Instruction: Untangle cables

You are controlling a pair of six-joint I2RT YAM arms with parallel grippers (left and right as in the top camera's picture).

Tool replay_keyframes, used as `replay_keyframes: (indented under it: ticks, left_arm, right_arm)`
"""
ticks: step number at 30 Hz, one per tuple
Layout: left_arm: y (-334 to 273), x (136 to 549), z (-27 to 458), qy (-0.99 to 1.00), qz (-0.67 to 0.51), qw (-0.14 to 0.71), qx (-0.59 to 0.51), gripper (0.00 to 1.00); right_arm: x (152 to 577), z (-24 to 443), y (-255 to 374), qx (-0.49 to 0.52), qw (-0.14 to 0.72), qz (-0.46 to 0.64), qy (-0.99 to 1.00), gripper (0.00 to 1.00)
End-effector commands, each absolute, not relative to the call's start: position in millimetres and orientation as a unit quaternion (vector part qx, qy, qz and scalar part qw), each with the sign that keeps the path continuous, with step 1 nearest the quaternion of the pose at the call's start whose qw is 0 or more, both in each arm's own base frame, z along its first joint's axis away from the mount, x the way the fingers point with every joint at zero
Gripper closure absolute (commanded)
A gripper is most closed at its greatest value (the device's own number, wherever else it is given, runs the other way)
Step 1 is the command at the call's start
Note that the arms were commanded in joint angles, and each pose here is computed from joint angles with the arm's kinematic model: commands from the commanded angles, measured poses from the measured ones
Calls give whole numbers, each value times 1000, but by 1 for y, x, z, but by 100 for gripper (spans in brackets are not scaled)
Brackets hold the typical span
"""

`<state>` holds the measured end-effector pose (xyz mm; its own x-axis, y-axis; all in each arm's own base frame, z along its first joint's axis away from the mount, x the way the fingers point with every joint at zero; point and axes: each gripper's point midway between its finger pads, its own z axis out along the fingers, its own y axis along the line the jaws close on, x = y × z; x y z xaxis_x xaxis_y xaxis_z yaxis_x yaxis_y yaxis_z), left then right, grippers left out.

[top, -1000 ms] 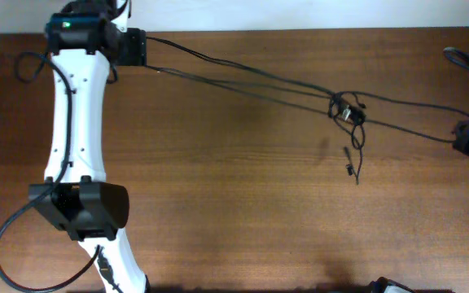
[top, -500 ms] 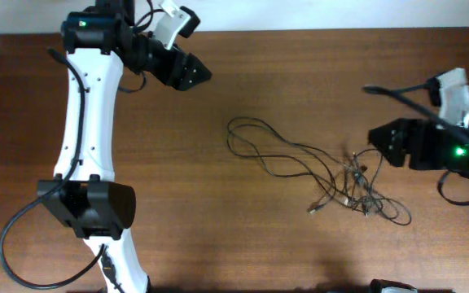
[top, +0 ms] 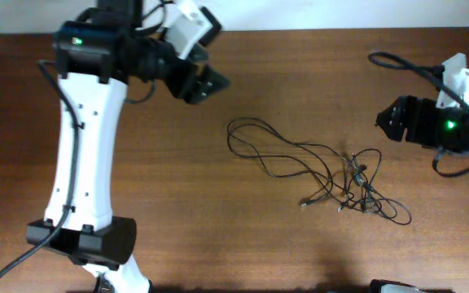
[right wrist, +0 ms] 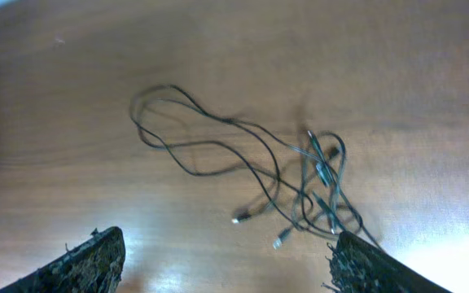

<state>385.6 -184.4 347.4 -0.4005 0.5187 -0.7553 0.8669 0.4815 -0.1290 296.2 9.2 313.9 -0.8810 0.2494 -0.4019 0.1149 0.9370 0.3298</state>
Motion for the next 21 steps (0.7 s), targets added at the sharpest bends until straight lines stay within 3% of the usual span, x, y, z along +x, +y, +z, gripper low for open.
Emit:
replay_keyframes:
  ticks: [1, 9, 14, 21]
  left_arm:
    - [-218, 368, 347, 773, -243, 326, 487, 22]
    - [-290, 366, 284, 784, -255, 245, 509, 28]
    - [-258, 434, 198, 916, -133, 185, 329, 31]
    - [-281, 446, 124, 931, -195, 115, 285, 38]
  right_arm:
    - [305, 282, -13, 141, 167, 92, 972, 18]
    - [325, 217, -32, 156, 52, 45, 985, 18]
    - [330, 189, -44, 157, 13, 20, 987, 18]
    - [321, 128, -32, 143, -46, 35, 988, 28]
